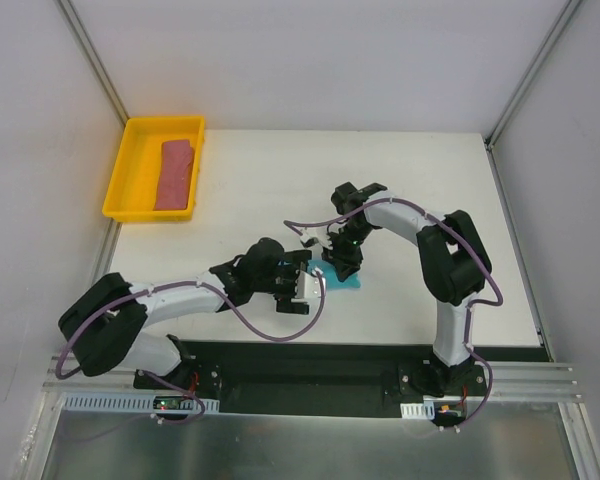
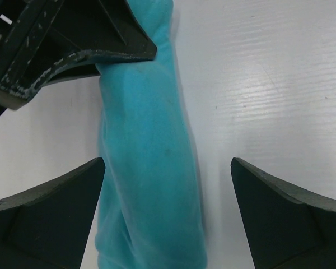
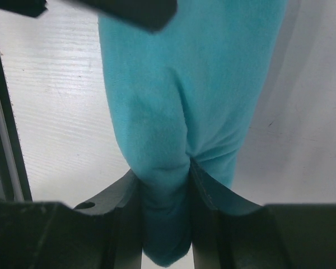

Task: Roll the t-shirts
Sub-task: Pick up the T-shirt from the center of the board.

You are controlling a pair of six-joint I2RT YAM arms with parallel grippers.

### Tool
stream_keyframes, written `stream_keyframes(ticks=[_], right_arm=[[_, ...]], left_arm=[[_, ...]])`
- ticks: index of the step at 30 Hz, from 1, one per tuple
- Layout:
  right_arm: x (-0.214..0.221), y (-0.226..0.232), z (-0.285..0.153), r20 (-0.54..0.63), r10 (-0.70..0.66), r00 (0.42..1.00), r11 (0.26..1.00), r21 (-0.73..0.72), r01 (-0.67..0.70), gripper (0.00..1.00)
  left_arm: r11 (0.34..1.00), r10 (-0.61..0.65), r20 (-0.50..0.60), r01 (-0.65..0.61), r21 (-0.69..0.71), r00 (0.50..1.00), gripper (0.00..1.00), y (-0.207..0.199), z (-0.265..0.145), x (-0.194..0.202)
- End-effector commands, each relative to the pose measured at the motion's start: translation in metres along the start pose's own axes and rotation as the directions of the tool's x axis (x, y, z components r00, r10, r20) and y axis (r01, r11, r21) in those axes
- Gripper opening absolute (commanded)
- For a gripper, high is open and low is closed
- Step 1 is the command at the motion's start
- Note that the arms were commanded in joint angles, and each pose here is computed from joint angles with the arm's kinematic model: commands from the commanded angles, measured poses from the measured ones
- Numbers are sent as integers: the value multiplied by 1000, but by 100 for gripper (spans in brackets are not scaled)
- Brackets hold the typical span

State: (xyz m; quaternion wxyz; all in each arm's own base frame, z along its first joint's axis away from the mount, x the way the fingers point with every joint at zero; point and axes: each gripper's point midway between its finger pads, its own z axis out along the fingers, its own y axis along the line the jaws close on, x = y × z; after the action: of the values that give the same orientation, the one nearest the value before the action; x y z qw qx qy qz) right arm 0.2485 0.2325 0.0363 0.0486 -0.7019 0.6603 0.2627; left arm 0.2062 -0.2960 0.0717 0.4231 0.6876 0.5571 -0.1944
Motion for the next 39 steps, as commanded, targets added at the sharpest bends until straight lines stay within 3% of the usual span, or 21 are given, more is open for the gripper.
stream_keyframes(ticks=[1, 6, 11, 17, 20, 21, 22, 24, 25, 26, 29, 32, 34, 36, 39], right_arm=[[13, 9, 3, -48, 57, 997, 997, -48, -60, 26], [14, 8, 3, -48, 62, 997, 997, -48, -65, 26], [12, 9, 3, -45, 69, 997, 996, -48, -71, 25], [12, 9, 2, -39, 76, 996, 996, -47, -77, 24], [11, 9, 1, -29, 78, 997, 996, -48, -80, 25], [11, 8, -1, -21, 85, 996, 995, -44, -86, 26], [10, 8, -3, -14, 94, 996, 995, -44, -94, 27], [3, 6, -13, -7, 99, 995, 995, -22, -99, 39], [0, 8, -23, -8, 99, 995, 995, -5, -99, 71], [-2, 5, -33, -16, 97, 995, 995, 31, -96, 96], [-18, -12, -87, 75, 138, 988, 971, 185, -150, 96], [-23, -37, -156, 231, 286, 930, 882, 315, -349, 96], [-14, -54, -205, 375, 411, 831, 763, 356, -539, 96], [7, -62, -239, 468, 451, 760, 663, 394, -636, 96], [39, -51, -262, 483, 484, 729, 562, 467, -683, 96]], left_arm=[[995, 64, 53, -59, -84, 997, 93, 28, 15, -23], [996, 74, 37, -72, -55, 997, 89, 27, 34, -18], [995, 93, -38, -94, -17, 995, 71, 19, 45, 6], [994, 102, -149, -95, 53, 984, 58, 1, 49, 40], [993, 79, -199, -60, 97, 977, 45, -5, 53, 50], [992, 63, -221, -38, 118, 973, 37, -8, 53, 54], [989, 55, -242, -20, 144, 969, 23, -14, 53, 58], [988, 39, -250, 1, 156, 967, 16, -16, 56, 59], [987, 37, -252, 4, 161, 967, 10, -17, 56, 59], [986, 36, -257, 8, 168, 966, 7, -17, 55, 58], [980, 30, -265, 23, 196, 964, 0, -20, 54, 57], [979, 27, -261, 27, 201, 965, 0, -16, 54, 50], [981, -32, -279, 84, 177, 960, 0, -8, 49, 48], [984, -86, -289, 127, 125, 953, 0, 11, 43, 38], [983, -169, -269, 182, 23, 948, 0, 53, 29, 22]])
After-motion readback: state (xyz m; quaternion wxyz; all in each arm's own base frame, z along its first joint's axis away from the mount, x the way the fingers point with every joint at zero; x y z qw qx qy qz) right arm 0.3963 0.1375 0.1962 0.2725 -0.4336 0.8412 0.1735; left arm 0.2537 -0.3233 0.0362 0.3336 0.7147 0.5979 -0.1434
